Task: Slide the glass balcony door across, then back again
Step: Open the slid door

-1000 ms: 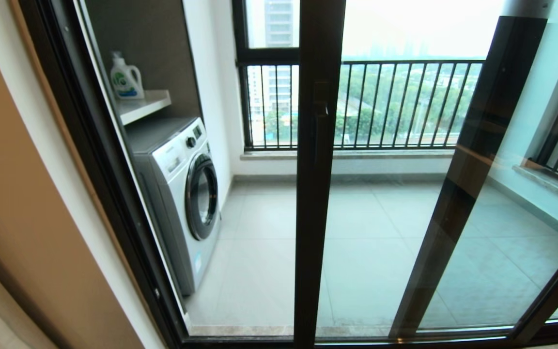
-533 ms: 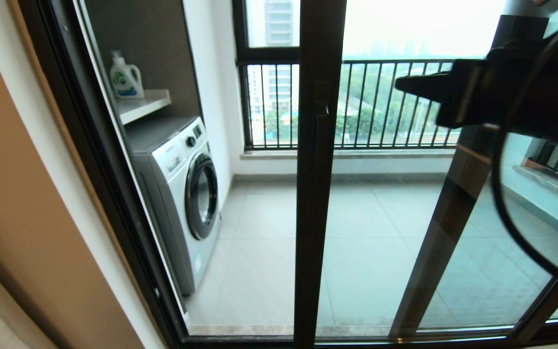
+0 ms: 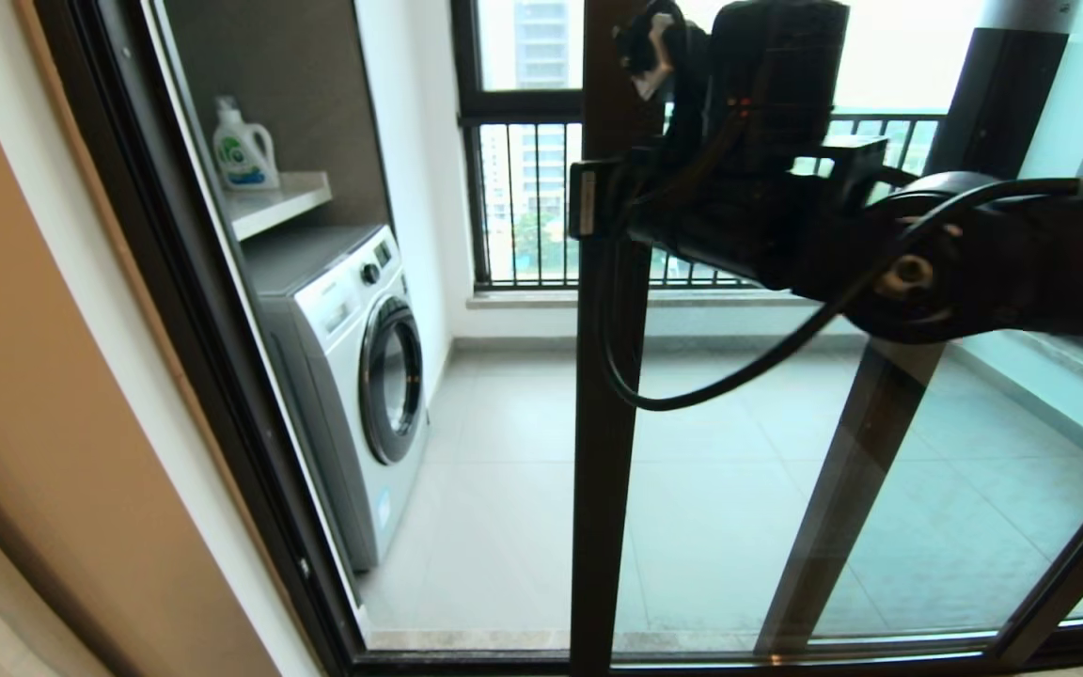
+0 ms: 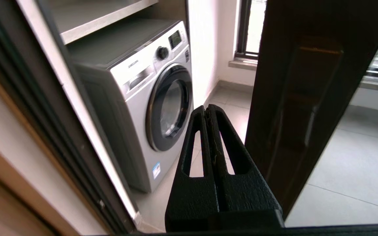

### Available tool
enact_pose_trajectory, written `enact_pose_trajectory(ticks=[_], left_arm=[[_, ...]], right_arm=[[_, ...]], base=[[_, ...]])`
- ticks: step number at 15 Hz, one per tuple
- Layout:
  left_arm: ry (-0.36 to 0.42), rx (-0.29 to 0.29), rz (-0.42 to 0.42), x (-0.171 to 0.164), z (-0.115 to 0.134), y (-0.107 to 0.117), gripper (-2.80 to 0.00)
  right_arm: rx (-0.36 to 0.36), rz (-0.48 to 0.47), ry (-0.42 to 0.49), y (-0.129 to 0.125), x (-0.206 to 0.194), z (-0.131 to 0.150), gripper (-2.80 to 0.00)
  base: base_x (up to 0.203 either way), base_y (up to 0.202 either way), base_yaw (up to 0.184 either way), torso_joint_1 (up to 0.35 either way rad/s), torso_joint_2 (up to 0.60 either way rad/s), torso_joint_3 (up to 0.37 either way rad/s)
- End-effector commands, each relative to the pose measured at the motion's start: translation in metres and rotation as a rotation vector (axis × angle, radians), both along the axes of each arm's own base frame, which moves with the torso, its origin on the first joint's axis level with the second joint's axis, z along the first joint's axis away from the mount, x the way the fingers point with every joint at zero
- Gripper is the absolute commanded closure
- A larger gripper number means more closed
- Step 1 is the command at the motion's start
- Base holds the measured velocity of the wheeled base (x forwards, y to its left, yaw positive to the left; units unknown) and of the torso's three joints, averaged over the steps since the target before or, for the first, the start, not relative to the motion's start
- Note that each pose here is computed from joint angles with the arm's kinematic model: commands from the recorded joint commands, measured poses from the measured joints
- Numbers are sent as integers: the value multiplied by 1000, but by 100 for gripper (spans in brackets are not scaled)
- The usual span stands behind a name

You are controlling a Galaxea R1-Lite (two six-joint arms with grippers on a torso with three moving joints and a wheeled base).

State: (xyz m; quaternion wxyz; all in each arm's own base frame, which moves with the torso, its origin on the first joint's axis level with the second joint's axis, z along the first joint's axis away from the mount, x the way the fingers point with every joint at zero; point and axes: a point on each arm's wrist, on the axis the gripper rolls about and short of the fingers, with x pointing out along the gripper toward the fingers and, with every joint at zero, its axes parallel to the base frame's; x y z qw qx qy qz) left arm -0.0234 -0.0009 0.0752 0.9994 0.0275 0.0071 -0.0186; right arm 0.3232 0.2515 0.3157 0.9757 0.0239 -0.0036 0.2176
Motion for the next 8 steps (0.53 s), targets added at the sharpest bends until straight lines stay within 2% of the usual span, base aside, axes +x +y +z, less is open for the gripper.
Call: enact_pose_trajectory(ticks=[1,4,8], left_arm=[[3,0,0,0,0,0,0],[3,0,0,0,0,0,0],[3,0,0,0,0,0,0]], right_arm=[[-26,-40,57,31,46,-49,0],[-36,-62,82,36,58,-68,0],[-17,-113,68,18,74,-68,0]], base=[[0,0,0,0,0,0],[0,0,0,0,0,0],[0,0,0,0,0,0]])
